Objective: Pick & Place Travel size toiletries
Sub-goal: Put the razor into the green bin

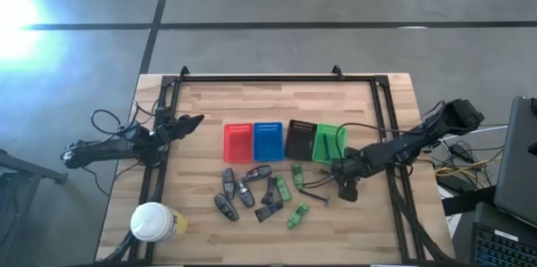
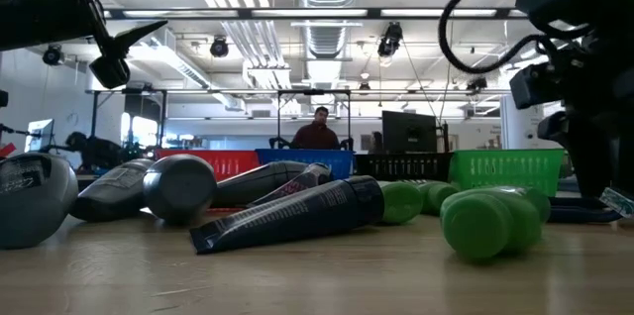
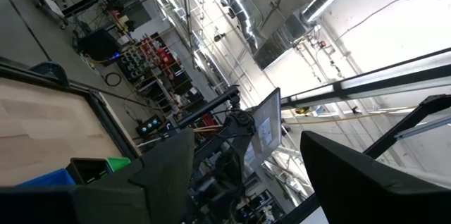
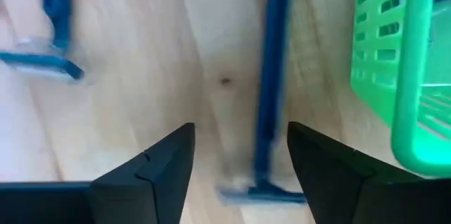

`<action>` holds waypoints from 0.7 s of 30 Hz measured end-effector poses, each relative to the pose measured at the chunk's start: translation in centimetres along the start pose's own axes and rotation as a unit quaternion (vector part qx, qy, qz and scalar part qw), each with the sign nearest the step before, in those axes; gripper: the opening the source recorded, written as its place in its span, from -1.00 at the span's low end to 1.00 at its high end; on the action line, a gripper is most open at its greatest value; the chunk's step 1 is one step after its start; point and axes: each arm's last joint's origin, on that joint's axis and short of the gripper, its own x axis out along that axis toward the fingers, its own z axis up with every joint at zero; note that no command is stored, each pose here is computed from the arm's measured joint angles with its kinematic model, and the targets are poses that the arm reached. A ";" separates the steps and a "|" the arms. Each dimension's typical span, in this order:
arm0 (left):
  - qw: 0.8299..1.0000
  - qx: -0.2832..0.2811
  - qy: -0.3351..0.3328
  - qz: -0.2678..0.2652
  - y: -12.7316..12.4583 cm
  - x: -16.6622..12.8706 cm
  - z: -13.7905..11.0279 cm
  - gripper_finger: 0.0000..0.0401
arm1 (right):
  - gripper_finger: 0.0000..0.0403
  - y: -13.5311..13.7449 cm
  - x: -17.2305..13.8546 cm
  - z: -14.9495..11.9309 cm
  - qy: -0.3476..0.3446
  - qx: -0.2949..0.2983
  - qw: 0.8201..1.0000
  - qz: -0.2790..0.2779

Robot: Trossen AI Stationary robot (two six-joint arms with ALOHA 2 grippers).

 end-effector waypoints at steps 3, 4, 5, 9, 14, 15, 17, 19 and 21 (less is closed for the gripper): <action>1.000 0.000 0.000 0.000 0.0 0.0 0.0 0.33 | 0.02 0.0 0.1 -0.2 0.003 0.023 1.000 -0.005; 1.000 0.000 0.000 0.000 0.0 0.0 0.0 0.33 | -0.02 0.0 0.1 -0.2 0.002 0.026 1.000 -0.006; 1.000 0.000 0.000 0.000 0.0 0.0 0.0 0.33 | -0.06 0.0 0.1 -0.3 0.003 0.029 1.000 -0.007; 1.000 0.000 0.000 0.000 0.0 0.0 0.0 0.33 | -0.24 -0.1 0.2 -0.4 0.004 0.041 0.999 -0.010; 1.000 0.000 0.000 0.000 0.0 0.0 0.0 0.33 | -0.42 -0.4 0.4 -0.6 0.000 0.044 0.999 -0.022; 1.000 0.000 0.000 0.000 0.0 0.0 0.0 0.33 | -0.45 -0.4 0.4 -0.6 0.000 0.043 0.999 -0.023; 1.000 0.000 0.000 0.000 0.0 0.0 0.0 0.33 | -0.52 -0.5 0.5 -0.7 0.000 0.042 0.999 -0.026; 1.000 0.000 0.000 0.000 0.0 0.0 0.0 0.33 | -0.60 -0.6 0.6 -0.8 0.001 0.042 0.999 -0.029; 1.000 0.000 0.000 0.000 0.0 0.0 0.0 0.33 | -0.68 -0.7 0.7 -1.0 0.002 0.041 0.999 -0.032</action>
